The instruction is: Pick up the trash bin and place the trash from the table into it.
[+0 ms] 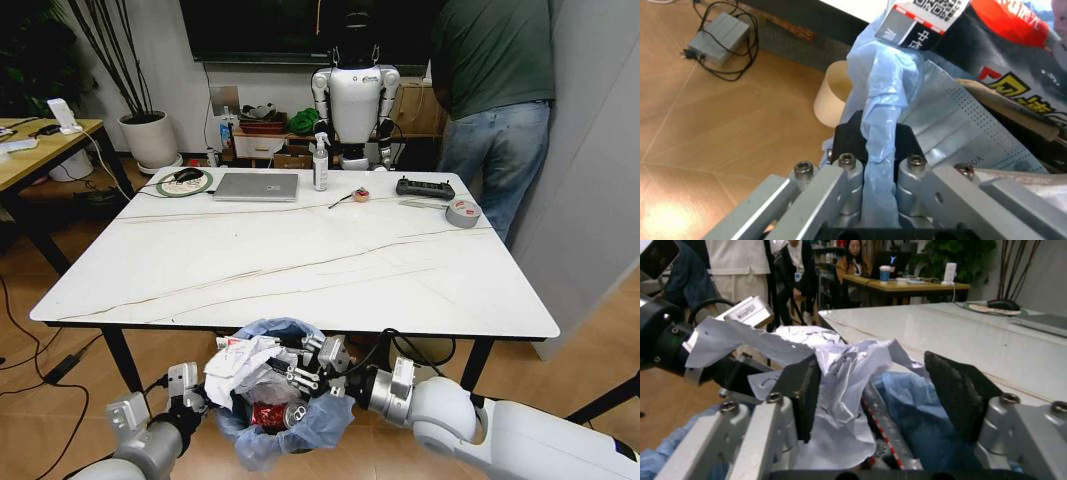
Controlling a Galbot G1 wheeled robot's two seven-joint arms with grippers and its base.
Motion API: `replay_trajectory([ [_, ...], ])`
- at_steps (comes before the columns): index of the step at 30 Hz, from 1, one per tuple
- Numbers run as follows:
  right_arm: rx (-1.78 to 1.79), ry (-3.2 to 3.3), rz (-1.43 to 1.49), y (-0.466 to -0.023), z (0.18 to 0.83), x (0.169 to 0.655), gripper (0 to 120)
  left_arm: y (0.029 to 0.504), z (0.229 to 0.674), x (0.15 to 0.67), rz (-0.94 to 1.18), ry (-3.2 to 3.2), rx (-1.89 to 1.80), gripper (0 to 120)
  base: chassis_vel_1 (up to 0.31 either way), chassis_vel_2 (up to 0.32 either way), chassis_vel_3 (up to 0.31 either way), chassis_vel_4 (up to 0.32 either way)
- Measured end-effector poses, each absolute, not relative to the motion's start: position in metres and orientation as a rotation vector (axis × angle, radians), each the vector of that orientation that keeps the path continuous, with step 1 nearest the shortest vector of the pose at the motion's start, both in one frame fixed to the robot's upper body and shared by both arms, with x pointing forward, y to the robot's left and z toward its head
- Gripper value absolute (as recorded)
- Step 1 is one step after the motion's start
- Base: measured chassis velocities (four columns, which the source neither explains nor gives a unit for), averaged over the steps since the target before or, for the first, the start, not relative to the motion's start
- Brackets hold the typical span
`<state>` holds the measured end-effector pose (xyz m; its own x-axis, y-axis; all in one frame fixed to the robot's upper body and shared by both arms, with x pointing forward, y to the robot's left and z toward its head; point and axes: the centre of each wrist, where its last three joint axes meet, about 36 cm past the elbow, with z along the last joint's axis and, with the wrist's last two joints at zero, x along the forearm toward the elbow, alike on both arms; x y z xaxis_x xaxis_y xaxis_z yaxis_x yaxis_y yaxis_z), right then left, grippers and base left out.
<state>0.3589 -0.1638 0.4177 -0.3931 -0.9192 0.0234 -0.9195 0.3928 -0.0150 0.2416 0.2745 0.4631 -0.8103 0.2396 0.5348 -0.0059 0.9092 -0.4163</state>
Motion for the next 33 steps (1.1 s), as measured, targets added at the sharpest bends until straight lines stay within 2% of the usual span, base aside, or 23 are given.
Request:
replay_trajectory([
  [5,1.724,-2.619,0.071,-0.169,0.418,0.359,80,0.276,0.462,0.243,0.531,-2.466,-0.157,2,0.0,0.0,0.0,0.0],
  [7,1.724,-2.623,0.08,-0.17,0.418,0.359,83,0.276,0.461,0.243,0.53,-2.466,-0.156,2,0.0,0.0,0.0,0.0],
  [12,1.72,-2.629,0.144,-0.177,0.412,0.357,99,0.277,0.462,0.244,0.532,-2.471,-0.151,2,0.0,0.0,0.0,0.0],
  [25,1.659,-2.708,0.322,-0.191,0.42,0.375,100,0.277,0.459,0.244,0.525,-2.473,-0.142,2,0.0,0.0,0.0,0.0],
  [33,1.623,-2.626,0.325,-0.202,0.441,0.358,100,0.279,0.458,0.247,0.518,-2.479,-0.142,2,0.0,0.0,0.0,0.0],
])
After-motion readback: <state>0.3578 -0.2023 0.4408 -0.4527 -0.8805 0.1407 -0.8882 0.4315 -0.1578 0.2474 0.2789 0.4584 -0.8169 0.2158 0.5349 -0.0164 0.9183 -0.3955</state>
